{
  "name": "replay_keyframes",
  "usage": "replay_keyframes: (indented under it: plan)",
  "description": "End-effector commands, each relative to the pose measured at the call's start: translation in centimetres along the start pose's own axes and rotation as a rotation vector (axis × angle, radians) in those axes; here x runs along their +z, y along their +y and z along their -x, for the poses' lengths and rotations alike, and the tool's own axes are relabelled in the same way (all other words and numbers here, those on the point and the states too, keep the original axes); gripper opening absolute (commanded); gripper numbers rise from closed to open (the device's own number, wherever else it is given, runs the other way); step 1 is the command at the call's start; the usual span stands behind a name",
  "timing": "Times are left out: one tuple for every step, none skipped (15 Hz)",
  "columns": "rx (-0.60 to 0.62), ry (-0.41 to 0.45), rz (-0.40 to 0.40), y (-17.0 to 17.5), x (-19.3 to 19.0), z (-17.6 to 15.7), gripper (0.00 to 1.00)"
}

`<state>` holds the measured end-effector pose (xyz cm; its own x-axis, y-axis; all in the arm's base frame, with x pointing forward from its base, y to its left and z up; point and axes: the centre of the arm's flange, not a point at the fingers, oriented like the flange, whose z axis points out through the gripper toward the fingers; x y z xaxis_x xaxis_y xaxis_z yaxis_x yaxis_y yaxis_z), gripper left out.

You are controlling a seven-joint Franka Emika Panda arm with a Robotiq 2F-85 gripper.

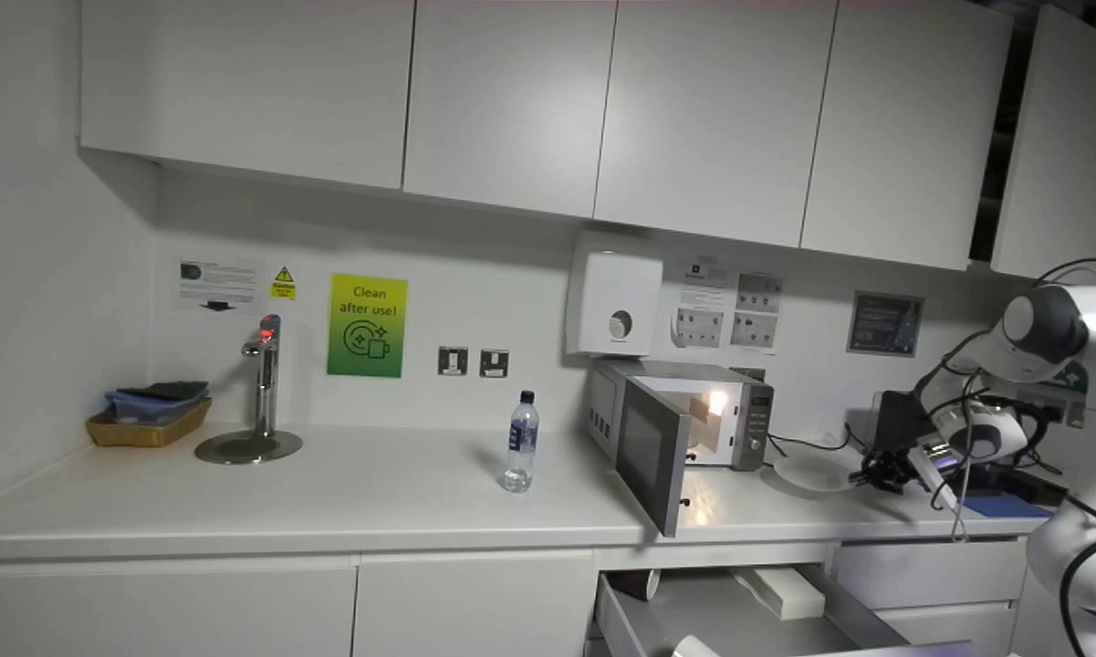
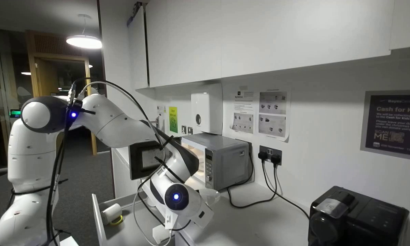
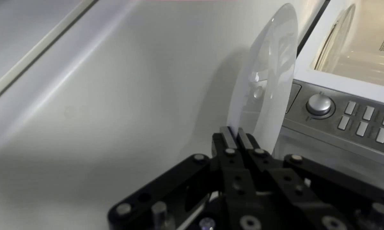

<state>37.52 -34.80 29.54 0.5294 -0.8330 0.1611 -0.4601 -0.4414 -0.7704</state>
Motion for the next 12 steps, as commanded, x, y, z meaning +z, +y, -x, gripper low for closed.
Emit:
replay_keyframes:
  plan:
    - [-0.035, 0.02, 0.009, -3.7, -0.9, 3.2, 0.01]
    - [-0.037, 0.019, 0.037, -4.4, -0.7, 3.9, 0.01]
    - [-0.052, 0.013, 0.053, -4.9, -0.5, 4.7, 0.01]
    - [-0.065, 0.002, 0.084, -5.6, -0.4, 5.5, 0.01]
    - [-0.086, -0.001, 0.097, -6.1, -0.2, 6.1, 0.01]
    - [-0.103, -0.011, 0.113, -6.8, -0.1, 6.9, 0.01]
    - [-0.118, -0.02, 0.123, -7.3, 0.0, 7.5, 0.01]
    - [-0.126, -0.019, 0.131, -8.0, 0.2, 8.2, 0.01]
    - [-0.13, -0.013, 0.132, -8.8, 0.2, 8.7, 0.01]
    - [-0.134, -0.008, 0.123, -9.5, 0.1, 9.0, 0.01]
    - [-0.133, 0.001, 0.105, -10.2, -0.1, 9.2, 0.01]
    - [-0.14, -0.004, 0.087, -10.8, -0.3, 9.3, 0.01]
